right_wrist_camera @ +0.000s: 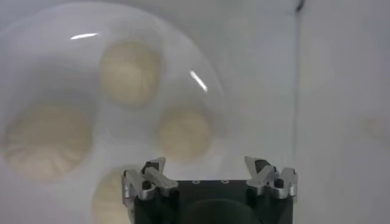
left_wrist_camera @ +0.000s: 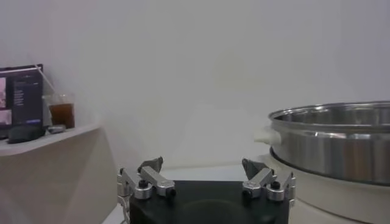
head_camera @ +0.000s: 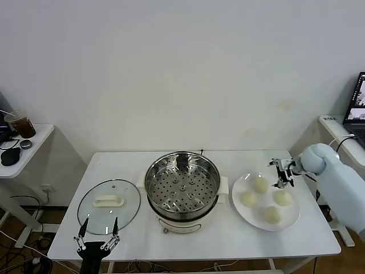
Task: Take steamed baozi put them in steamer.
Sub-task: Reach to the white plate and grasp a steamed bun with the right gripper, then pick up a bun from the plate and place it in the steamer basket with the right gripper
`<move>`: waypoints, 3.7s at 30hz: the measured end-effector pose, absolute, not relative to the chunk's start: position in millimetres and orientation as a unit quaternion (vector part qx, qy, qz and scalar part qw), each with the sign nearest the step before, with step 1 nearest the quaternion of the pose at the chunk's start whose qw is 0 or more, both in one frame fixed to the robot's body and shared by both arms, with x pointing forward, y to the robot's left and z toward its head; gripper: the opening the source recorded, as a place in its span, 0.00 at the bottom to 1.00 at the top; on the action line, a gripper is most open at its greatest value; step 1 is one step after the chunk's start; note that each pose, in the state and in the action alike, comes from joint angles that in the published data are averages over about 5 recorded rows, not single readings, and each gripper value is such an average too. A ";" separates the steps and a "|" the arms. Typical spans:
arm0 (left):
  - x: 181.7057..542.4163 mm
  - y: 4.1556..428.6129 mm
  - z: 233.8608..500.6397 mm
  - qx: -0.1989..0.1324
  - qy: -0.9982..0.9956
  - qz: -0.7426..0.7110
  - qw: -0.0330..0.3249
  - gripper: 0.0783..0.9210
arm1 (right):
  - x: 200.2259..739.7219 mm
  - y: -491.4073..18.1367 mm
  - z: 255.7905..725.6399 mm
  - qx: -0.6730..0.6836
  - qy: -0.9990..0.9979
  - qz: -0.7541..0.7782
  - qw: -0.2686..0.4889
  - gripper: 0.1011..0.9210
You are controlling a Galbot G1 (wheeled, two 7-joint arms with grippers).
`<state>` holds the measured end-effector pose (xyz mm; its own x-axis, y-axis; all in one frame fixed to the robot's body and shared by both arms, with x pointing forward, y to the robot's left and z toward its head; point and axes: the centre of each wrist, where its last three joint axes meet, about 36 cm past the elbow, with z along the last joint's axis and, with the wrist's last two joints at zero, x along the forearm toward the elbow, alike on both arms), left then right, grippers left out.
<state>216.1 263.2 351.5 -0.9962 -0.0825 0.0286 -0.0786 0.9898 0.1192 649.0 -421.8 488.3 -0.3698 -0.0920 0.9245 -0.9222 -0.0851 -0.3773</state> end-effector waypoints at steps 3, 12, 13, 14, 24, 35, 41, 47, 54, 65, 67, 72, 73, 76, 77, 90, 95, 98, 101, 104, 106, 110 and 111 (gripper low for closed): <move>217.4 264.3 350.3 0.041 -0.997 -0.061 0.016 0.88 | 656.1 -415.6 482.4 0.445 -0.568 0.590 0.363 0.88; 218.3 265.5 348.7 0.037 -0.997 -0.065 0.017 0.88 | 672.1 -398.9 467.1 0.448 -0.548 0.593 0.384 0.88; 218.0 265.4 349.0 0.036 -0.997 -0.066 0.017 0.88 | 673.7 -397.2 466.2 0.448 -0.548 0.593 0.384 0.88; 217.9 265.3 349.3 0.035 -0.997 -0.067 0.016 0.88 | 675.2 -395.4 465.2 0.448 -0.547 0.594 0.384 0.88; 218.1 266.9 350.7 0.029 -0.997 -0.075 0.012 0.88 | 684.9 -378.4 450.7 0.451 -0.544 0.591 0.389 0.88; 220.3 269.7 350.4 0.030 -0.996 -0.079 0.009 0.88 | 688.7 -369.8 442.9 0.448 -0.540 0.589 0.400 0.66; 220.5 272.1 350.1 0.034 -0.996 -0.081 0.009 0.88 | 689.3 -370.7 445.6 0.448 -0.539 0.589 0.403 0.54; 220.0 273.8 350.2 0.035 -0.996 -0.083 0.010 0.88 | 688.7 -373.8 459.8 0.446 -0.541 0.590 0.400 0.46; 221.0 272.6 350.7 0.032 -0.996 -0.081 0.008 0.88 | 687.0 -376.9 504.1 0.455 -0.552 0.593 0.371 0.45; 226.5 271.4 358.0 0.021 -0.997 -0.081 -0.003 0.88 | 692.7 -332.5 638.1 0.504 -0.542 0.621 0.258 0.45; 226.3 272.5 359.6 0.019 -0.996 -0.082 -0.004 0.88 | 694.4 -315.0 661.4 0.518 -0.532 0.629 0.230 0.45; 224.8 275.4 362.7 0.019 -0.996 -0.083 -0.005 0.88 | 696.2 -258.6 697.9 0.564 -0.490 0.644 0.165 0.46; 224.4 275.9 363.2 0.019 -0.996 -0.083 -0.006 0.88 | 696.3 -245.8 701.3 0.574 -0.479 0.647 0.153 0.46; 223.4 277.8 365.2 0.021 -0.996 -0.083 -0.007 0.88 | 696.2 -205.4 706.6 0.602 -0.441 0.655 0.121 0.47; 223.1 278.5 366.0 0.022 -0.996 -0.083 -0.008 0.88 | 695.9 -191.2 706.7 0.611 -0.426 0.658 0.110 0.47; 219.6 287.3 370.4 0.040 -0.995 -0.087 -0.012 0.88 | 688.0 -59.3 667.8 0.671 -0.224 0.707 -0.001 0.48; 219.2 288.7 369.8 0.045 -0.995 -0.088 -0.013 0.88 | 691.3 -42.1 648.8 0.665 -0.164 0.728 -0.024 0.49; 219.4 289.4 369.5 0.046 -0.995 -0.088 -0.013 0.88 | 694.4 -37.5 638.4 0.661 -0.136 0.737 -0.033 0.49; 219.7 290.1 368.6 0.048 -0.995 -0.089 -0.012 0.88 | 697.3 -34.8 629.3 0.658 -0.114 0.743 -0.039 0.49; 219.5 290.4 367.5 0.049 -0.995 -0.089 -0.012 0.88 | 699.8 -32.3 621.2 0.657 -0.098 0.746 -0.045 0.51; 219.2 290.3 366.6 0.050 -0.995 -0.089 -0.012 0.88 | 701.7 -31.3 615.5 0.657 -0.090 0.747 -0.049 0.52; 217.6 290.9 363.9 0.053 -0.994 -0.091 -0.011 0.88 | 705.2 -29.7 605.6 0.657 -0.076 0.748 -0.054 0.53; 217.1 291.4 363.2 0.053 -0.994 -0.091 -0.010 0.88 | 706.0 -29.3 603.5 0.657 -0.073 0.748 -0.056 0.53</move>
<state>217.1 291.4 363.2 -0.9941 -0.1042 -0.0299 -0.1079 0.9776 0.1804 706.0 -29.3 603.5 -0.1312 -0.1797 0.9749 -0.0133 -0.9830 -0.1830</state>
